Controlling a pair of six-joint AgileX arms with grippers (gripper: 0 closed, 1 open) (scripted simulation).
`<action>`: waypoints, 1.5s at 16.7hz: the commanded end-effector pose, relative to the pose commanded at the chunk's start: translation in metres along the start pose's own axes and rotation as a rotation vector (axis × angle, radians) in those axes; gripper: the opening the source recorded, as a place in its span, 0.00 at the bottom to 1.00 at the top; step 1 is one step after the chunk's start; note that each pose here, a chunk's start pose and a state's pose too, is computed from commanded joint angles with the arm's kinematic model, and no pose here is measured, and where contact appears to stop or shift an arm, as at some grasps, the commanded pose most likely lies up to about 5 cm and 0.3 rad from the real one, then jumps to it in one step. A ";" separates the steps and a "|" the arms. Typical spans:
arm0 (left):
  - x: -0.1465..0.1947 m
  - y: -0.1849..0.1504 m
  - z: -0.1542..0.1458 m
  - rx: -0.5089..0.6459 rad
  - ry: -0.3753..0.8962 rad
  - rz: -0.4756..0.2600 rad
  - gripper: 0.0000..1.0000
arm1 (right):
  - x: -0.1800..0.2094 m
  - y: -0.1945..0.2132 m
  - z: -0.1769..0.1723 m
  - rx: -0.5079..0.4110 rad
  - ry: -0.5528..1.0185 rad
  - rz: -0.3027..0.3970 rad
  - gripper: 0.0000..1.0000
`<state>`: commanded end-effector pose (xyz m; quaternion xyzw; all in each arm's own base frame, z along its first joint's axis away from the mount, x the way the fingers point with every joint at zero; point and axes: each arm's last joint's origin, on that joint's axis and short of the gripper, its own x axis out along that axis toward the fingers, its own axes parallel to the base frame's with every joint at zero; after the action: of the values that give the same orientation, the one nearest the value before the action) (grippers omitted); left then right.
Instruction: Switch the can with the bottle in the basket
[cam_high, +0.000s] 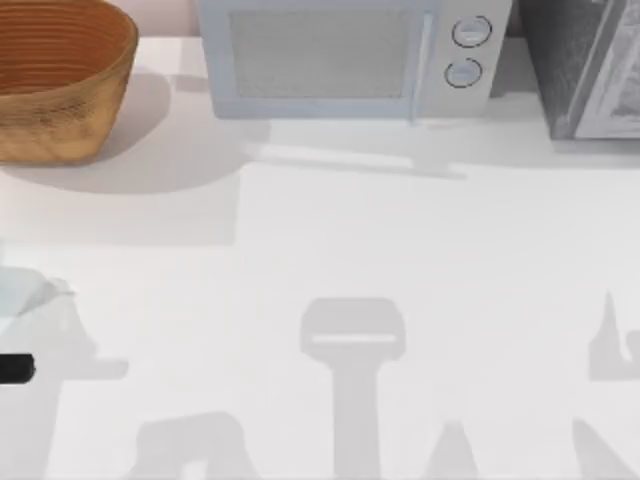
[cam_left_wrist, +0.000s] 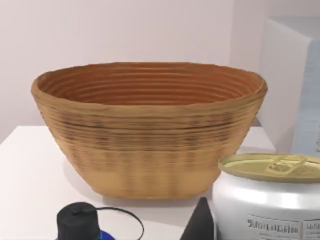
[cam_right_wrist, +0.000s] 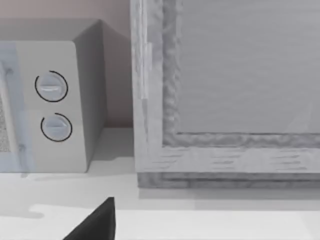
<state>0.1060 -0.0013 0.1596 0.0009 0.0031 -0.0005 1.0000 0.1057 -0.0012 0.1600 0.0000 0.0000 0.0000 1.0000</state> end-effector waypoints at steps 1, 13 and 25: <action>0.000 -0.001 0.005 0.001 -0.009 -0.014 0.00 | 0.000 0.000 0.000 0.000 0.000 0.000 1.00; 0.053 -0.028 0.095 0.015 -0.080 -0.427 0.00 | 0.000 0.000 0.000 0.000 0.000 0.000 1.00; 0.169 -0.073 0.106 0.045 -0.092 -0.829 0.00 | 0.000 0.000 0.000 0.000 0.000 0.000 1.00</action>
<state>0.2756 -0.0750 0.2645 0.0212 -0.0413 -0.4030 0.9140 0.1057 -0.0012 0.1600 0.0000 0.0000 0.0000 1.0000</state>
